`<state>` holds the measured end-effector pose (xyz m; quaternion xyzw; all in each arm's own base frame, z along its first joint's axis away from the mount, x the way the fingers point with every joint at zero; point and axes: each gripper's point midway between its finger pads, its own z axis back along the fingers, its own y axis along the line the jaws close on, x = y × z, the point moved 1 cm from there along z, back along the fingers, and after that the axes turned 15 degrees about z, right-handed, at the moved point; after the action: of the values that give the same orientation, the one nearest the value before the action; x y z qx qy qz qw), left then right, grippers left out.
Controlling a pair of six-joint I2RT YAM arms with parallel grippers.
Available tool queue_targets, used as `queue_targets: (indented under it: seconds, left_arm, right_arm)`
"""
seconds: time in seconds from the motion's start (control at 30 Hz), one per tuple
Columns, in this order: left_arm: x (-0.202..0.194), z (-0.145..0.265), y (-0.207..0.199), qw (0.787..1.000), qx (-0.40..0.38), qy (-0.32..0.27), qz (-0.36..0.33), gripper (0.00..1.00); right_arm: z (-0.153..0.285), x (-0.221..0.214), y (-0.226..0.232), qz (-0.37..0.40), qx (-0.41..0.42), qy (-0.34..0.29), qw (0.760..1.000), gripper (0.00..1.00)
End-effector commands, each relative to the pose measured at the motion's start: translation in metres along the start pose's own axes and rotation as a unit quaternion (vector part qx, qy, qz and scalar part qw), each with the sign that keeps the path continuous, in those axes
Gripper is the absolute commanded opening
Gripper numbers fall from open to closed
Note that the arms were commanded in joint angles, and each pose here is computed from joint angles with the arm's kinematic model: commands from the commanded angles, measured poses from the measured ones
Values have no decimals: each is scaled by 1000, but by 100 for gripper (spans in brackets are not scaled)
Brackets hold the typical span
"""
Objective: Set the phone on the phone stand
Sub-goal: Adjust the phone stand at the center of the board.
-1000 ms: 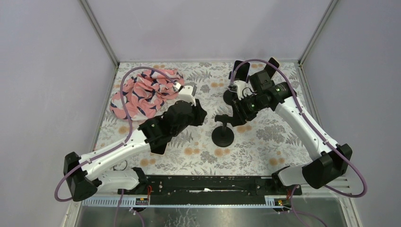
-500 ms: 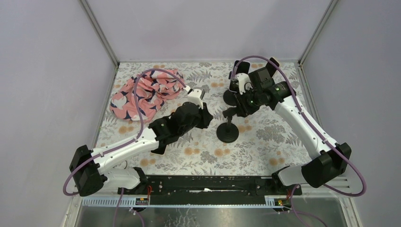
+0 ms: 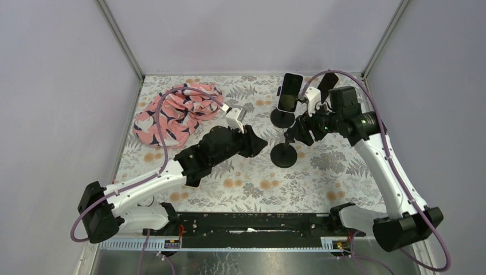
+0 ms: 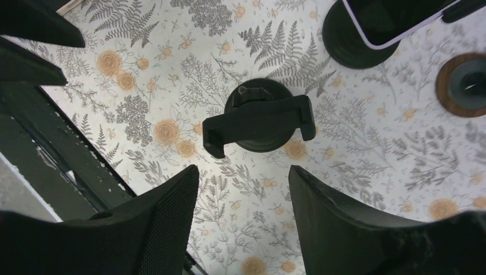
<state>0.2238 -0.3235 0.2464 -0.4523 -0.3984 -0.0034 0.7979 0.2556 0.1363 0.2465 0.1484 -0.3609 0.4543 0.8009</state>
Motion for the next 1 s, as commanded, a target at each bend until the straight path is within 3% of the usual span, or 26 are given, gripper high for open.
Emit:
queue_targets:
  seconds: [0.0, 0.17, 0.37, 0.5, 0.7, 0.97]
  left_arm:
    - [6, 2, -32, 997, -64, -17, 28, 43]
    - [-8, 1, -40, 997, -68, -22, 26, 47]
    - [-15, 6, -33, 995, -85, -39, 31, 47]
    - [-14, 12, -23, 994, -84, -58, 26, 47]
    - [-11, 13, -24, 992, -100, -73, 13, 47]
    - [-17, 3, -31, 991, -113, -62, 39, 47]
  right_arm:
    - [17, 12, -5, 84, -24, -53, 995, 69]
    - [26, -1, -24, 221, -44, -59, 972, 85]
    - [7, -8, -24, 295, 12, -80, 952, 86]
    - [-6, -3, -35, 294, 18, -85, 952, 81]
    - [-21, 8, -35, 273, 45, -119, 954, 61]
    - [-27, 12, -49, 277, 20, -119, 953, 56]
